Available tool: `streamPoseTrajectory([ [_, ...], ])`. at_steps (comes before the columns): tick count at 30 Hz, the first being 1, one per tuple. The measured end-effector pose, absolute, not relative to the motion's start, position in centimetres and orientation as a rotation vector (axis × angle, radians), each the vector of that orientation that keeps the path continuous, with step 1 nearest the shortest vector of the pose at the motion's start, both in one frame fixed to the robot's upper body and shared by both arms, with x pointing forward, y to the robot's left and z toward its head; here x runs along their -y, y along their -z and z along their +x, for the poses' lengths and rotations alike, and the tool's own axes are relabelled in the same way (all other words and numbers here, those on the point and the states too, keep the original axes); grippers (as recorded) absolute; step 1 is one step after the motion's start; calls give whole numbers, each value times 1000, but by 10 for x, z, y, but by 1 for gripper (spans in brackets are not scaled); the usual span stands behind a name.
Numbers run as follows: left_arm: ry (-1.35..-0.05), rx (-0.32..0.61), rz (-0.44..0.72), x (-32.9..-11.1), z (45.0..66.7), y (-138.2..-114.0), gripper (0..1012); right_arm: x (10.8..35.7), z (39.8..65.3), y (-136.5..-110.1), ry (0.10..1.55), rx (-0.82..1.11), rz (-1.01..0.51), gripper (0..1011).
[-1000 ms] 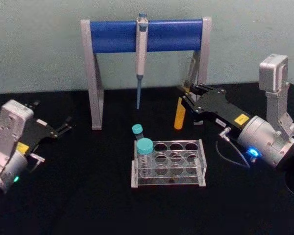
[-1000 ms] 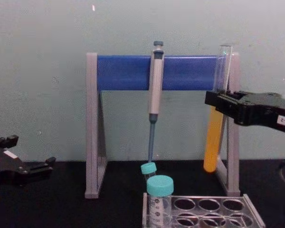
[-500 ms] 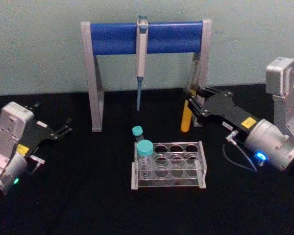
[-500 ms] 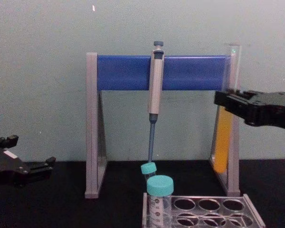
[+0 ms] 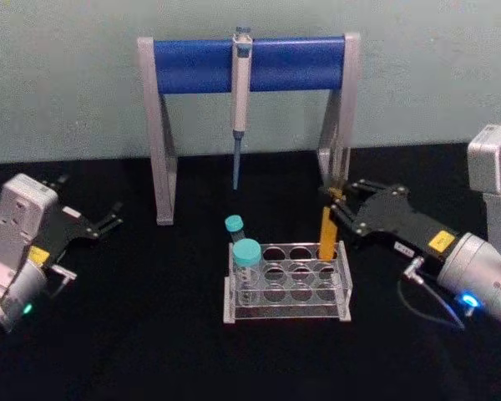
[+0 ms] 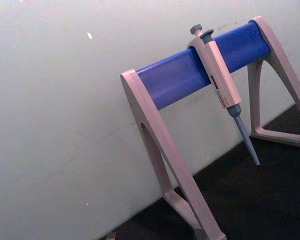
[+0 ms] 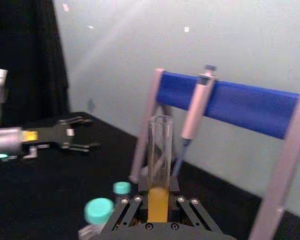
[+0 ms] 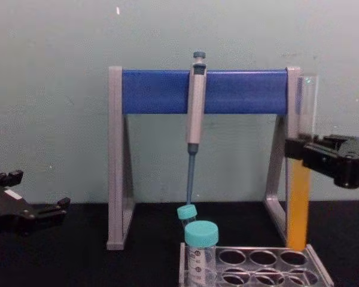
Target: Pick up the test tube from the test tube rack, shake it, then place it back into the test tube rack.
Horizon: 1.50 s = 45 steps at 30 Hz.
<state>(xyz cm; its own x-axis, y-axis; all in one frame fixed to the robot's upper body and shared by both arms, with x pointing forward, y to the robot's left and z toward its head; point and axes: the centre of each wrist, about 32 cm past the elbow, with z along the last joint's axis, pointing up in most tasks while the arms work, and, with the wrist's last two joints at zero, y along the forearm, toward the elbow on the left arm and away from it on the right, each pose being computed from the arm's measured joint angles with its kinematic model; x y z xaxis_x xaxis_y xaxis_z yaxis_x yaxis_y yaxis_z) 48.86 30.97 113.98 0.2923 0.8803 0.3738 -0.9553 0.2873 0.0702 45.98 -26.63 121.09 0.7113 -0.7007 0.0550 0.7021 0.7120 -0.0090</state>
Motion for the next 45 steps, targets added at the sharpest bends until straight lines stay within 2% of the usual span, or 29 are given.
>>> streamPoseTrajectory([
  [5,-1248,285,304,-310,489,-1140,1002,258,461,-1210,717,19,-11,222],
  [10,-1248,285,304,-310,489,-1140,1001,246,474,-1207,678,-1,21,222],
  [22,-1248,285,305,-310,489,-1140,1001,240,507,-1204,746,26,64,223],
  [45,-1248,285,304,-310,489,-1140,1001,250,504,-1205,801,46,46,223],
])
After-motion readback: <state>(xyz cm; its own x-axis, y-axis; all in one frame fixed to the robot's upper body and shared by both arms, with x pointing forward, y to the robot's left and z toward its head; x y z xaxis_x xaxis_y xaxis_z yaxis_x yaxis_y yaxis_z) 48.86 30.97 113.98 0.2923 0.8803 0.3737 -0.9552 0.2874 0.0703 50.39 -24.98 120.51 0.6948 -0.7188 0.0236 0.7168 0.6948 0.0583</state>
